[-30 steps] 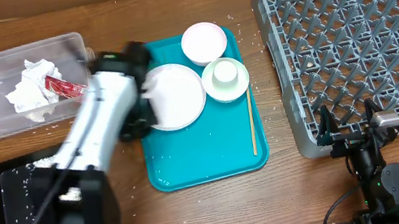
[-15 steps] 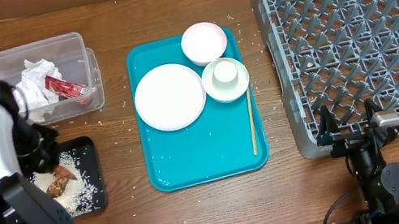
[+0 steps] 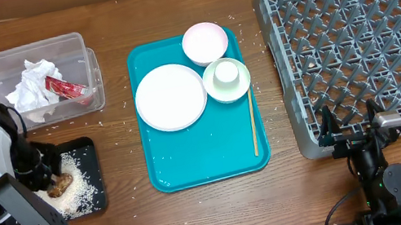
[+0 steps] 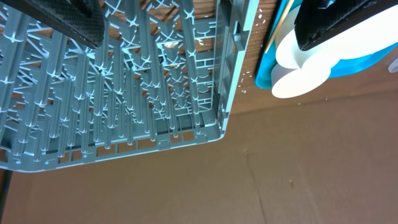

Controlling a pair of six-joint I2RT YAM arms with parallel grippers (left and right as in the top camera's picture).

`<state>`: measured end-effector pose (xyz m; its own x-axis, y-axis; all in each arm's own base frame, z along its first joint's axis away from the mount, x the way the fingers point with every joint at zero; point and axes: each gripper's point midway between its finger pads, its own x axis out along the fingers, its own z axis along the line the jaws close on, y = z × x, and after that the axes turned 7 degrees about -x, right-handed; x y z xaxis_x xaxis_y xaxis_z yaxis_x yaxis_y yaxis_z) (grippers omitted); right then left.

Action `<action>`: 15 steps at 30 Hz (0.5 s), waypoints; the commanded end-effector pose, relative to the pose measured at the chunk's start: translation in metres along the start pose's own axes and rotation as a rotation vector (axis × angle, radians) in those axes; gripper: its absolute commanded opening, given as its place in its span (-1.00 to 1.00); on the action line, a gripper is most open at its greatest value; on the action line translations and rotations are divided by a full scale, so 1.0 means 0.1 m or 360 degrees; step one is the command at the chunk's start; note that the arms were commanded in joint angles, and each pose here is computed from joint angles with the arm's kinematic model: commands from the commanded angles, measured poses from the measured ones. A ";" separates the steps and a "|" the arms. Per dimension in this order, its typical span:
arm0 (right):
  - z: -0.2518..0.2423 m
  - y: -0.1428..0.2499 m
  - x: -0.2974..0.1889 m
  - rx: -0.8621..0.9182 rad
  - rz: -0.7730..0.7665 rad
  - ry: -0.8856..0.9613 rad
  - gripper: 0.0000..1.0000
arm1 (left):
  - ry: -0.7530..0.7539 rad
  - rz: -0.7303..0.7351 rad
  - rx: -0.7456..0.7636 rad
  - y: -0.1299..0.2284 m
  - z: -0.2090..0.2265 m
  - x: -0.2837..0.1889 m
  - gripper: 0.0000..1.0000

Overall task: Sort waste into correct bins and load items into the dishwasher
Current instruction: 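Carry the carrot left and drop it onto the black tray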

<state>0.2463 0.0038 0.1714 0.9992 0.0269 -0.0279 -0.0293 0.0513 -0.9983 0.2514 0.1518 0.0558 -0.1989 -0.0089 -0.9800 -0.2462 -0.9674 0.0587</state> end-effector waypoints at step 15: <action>0.00 0.02 0.00 -0.0010 -0.0007 0.0006 1.00 | 0.0449 -0.0139 0.0238 0.14 -0.11 -0.71 -0.47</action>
<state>0.2463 0.0038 0.1716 0.9993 0.0269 -0.0272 -0.0285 0.0513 -0.9983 0.2603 0.1351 0.0723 -0.0896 -0.0751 -0.9931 -0.3299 -0.9386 0.1008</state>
